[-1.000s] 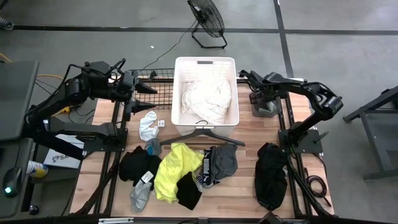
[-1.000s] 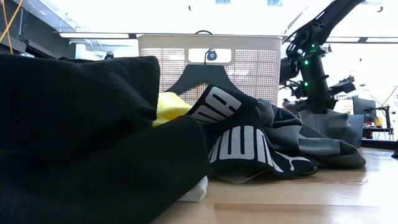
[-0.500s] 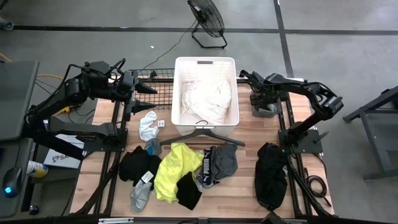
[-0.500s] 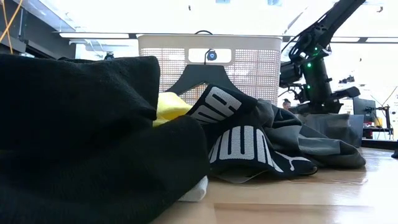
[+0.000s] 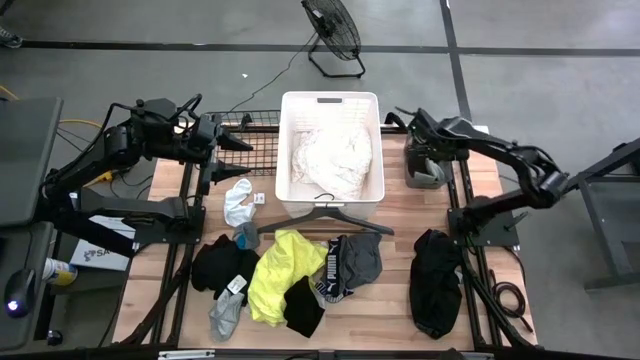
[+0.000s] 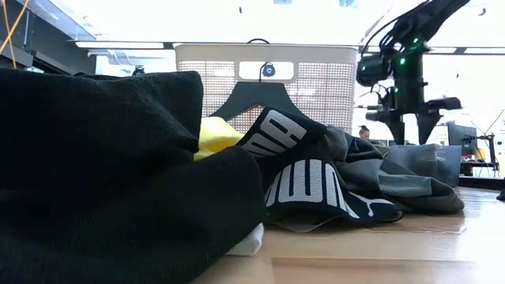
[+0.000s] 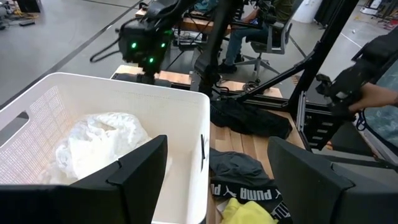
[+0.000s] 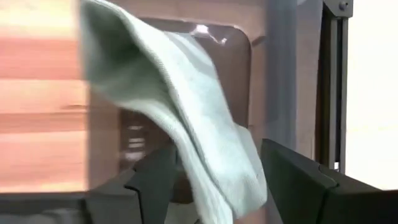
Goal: Pick & Place Cloths
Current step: Put the right grey sock into the black bin, then put the right black underwear into the wire basket
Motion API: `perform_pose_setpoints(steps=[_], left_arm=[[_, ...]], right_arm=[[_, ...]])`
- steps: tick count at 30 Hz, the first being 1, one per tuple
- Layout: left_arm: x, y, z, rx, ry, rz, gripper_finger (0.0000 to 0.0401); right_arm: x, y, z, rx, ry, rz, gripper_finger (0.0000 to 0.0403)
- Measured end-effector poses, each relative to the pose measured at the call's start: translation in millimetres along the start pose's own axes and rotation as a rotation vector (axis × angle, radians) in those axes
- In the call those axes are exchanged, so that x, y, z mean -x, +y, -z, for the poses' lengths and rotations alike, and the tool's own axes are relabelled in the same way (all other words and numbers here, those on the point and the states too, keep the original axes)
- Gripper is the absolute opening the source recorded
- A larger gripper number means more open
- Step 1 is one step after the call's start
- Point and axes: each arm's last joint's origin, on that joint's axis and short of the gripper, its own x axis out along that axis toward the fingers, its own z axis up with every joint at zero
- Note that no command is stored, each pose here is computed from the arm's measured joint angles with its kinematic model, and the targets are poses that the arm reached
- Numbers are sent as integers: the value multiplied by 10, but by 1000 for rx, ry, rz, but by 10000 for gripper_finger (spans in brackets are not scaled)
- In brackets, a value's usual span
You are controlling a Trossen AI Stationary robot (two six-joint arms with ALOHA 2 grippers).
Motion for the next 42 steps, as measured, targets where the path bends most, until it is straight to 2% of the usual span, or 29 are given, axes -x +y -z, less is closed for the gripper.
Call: perform_pose_setpoints(steps=[4,11,19,31,42], left_arm=[[0,0,0,-12,0,0,273],[0,1,9,-12,9,-1,273],[2,2,37,-7,36,-2,273],[3,3,59,-34,59,-5,273],[5,4,79,-46,79,-4,273]], right_arm=[[180,-89,50,-26,-21,-110,228],[441,-229,227,-63,43,-320,228],[667,-177,509,-20,94,-470,228],[859,76,1141,136,224,-460,227],[885,100,1770,126,303,-218,210]])
